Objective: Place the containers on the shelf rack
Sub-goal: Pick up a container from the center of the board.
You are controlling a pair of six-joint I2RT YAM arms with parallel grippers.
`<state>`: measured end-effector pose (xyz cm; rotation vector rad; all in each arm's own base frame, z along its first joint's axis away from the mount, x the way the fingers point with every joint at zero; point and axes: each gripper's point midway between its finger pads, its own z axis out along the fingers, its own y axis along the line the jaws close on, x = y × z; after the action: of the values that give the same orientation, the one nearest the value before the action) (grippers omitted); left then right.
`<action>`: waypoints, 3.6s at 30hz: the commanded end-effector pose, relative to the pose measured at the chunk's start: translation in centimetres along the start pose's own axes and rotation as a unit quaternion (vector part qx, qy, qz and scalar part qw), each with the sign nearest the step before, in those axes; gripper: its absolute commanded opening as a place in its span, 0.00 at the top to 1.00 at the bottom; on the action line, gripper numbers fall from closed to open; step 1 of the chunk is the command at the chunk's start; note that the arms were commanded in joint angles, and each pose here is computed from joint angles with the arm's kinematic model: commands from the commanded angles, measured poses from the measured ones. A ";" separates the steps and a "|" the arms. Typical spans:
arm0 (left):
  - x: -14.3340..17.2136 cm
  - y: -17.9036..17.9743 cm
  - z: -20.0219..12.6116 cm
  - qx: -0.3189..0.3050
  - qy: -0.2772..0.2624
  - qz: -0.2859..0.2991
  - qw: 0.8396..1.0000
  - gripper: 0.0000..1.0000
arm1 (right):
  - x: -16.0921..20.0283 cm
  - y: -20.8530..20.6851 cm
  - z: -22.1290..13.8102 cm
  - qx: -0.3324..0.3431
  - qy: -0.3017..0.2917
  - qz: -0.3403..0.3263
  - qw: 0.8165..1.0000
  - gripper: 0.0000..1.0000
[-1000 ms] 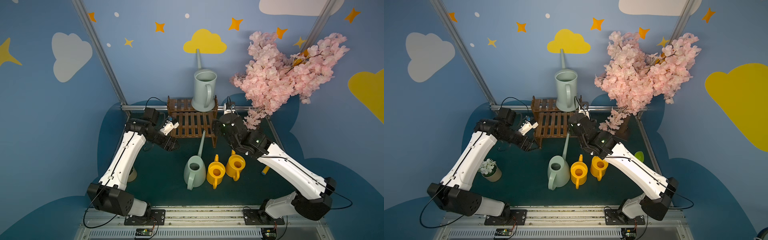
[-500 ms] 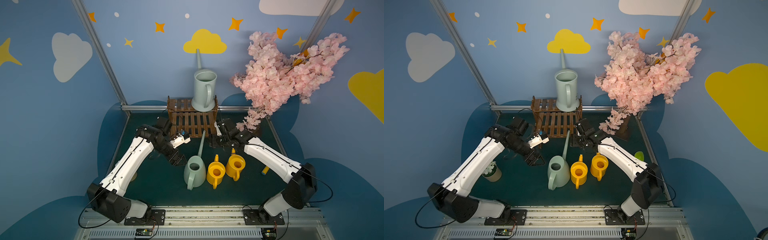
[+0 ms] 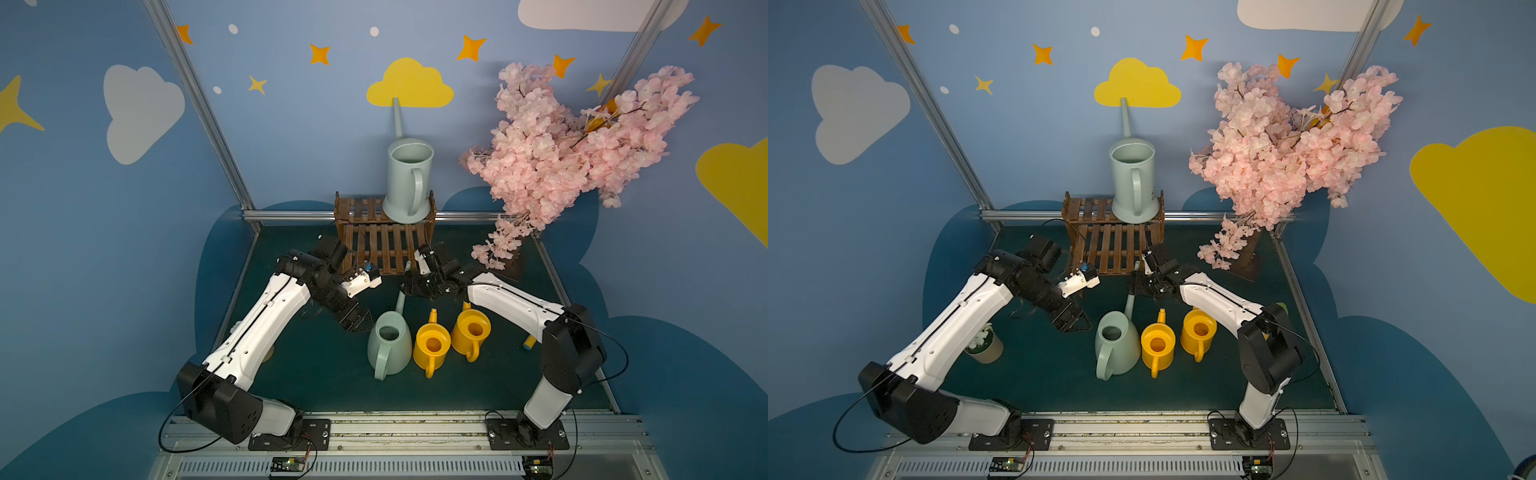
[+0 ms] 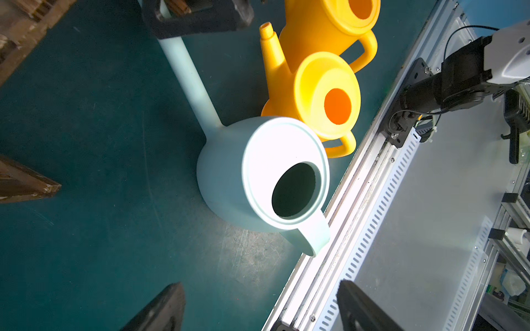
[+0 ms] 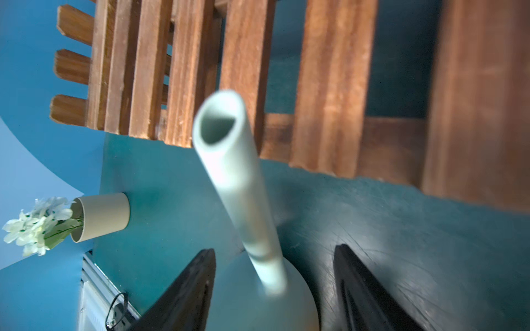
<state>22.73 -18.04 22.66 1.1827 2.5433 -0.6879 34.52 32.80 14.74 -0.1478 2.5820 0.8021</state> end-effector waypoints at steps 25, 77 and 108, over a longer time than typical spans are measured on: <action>0.7 -0.6 0.6 0.016 0.005 -0.006 1.000 0.13 | -0.3 -1.0 2.3 0.021 -0.100 0.086 0.991 0.80; 0.9 2.9 8.5 -0.034 -0.164 0.145 0.975 0.85 | 3.2 -7.0 -2.0 0.187 -0.198 0.223 0.936 0.76; -0.1 -2.5 -3.1 -0.010 -0.171 0.139 0.975 0.98 | -2.4 -0.7 -13.0 0.037 -0.310 0.131 0.941 0.30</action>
<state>21.99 -17.77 23.88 1.2624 2.0999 -0.6713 31.86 24.79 23.25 0.5064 2.0644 0.6924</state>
